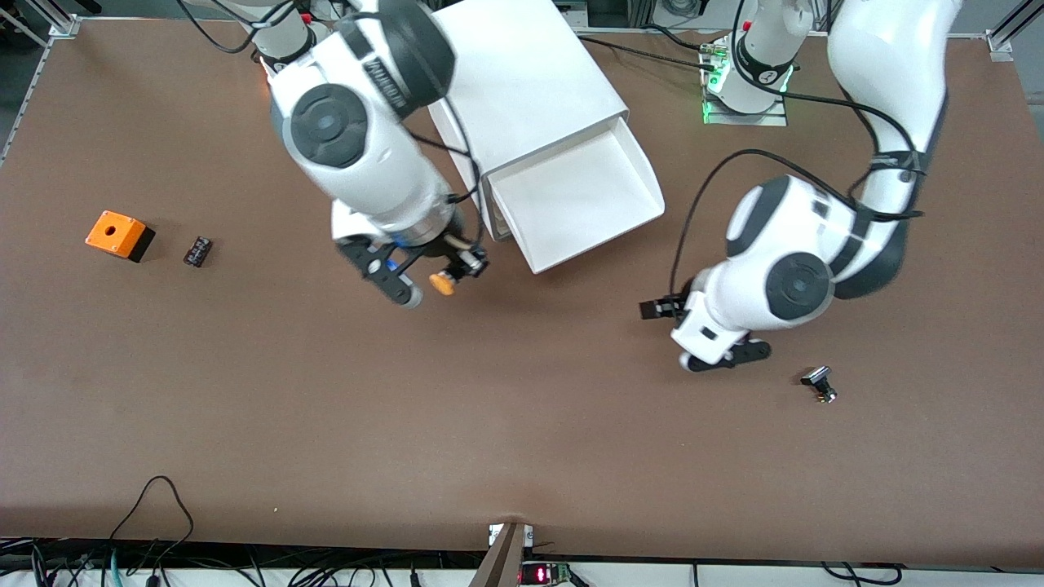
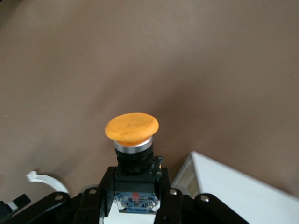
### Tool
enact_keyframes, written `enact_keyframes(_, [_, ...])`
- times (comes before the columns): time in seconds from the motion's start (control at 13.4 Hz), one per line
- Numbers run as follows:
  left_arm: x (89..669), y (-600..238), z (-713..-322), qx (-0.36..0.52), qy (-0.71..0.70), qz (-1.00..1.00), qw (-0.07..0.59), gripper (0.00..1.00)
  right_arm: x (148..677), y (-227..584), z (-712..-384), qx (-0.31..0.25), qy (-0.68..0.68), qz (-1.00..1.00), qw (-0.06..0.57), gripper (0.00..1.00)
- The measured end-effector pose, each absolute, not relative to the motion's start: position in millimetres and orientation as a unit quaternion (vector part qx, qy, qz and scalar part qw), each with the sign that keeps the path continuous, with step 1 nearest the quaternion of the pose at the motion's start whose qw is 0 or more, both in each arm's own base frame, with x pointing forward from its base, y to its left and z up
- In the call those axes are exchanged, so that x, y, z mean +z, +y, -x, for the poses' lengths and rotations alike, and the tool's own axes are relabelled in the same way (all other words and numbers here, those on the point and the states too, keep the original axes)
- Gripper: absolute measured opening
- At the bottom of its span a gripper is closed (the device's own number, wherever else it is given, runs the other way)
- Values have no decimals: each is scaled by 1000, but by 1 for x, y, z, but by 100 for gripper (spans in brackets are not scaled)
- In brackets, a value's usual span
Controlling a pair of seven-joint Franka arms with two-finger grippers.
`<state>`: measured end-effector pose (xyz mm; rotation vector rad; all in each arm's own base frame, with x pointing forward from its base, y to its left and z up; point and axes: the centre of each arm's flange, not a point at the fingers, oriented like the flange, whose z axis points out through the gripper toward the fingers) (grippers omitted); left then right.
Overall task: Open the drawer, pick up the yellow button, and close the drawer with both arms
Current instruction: 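Lift the orange button out with the right gripper while the left gripper pushes the drawer, then lower the button onto the table while the left gripper shuts the drawer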
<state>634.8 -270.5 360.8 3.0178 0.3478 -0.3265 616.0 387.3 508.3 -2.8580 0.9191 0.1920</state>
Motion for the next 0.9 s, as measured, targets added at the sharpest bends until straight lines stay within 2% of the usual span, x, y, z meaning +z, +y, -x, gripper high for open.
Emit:
enact_keyframes(0.45, [351, -369, -553, -96, 176, -980, 20, 100, 459, 230, -683, 67, 130, 989, 31, 41])
enact_keyframes(0.67, [337, -386, -526, -110, 178, -978, 7, 100, 414, 175, -697, 56, 65, 996, 14, 41])
enact_keyframes(0.9, [335, -396, -510, -117, 168, -979, 4, 100, 352, 128, -697, 29, 16, 999, 4, 41])
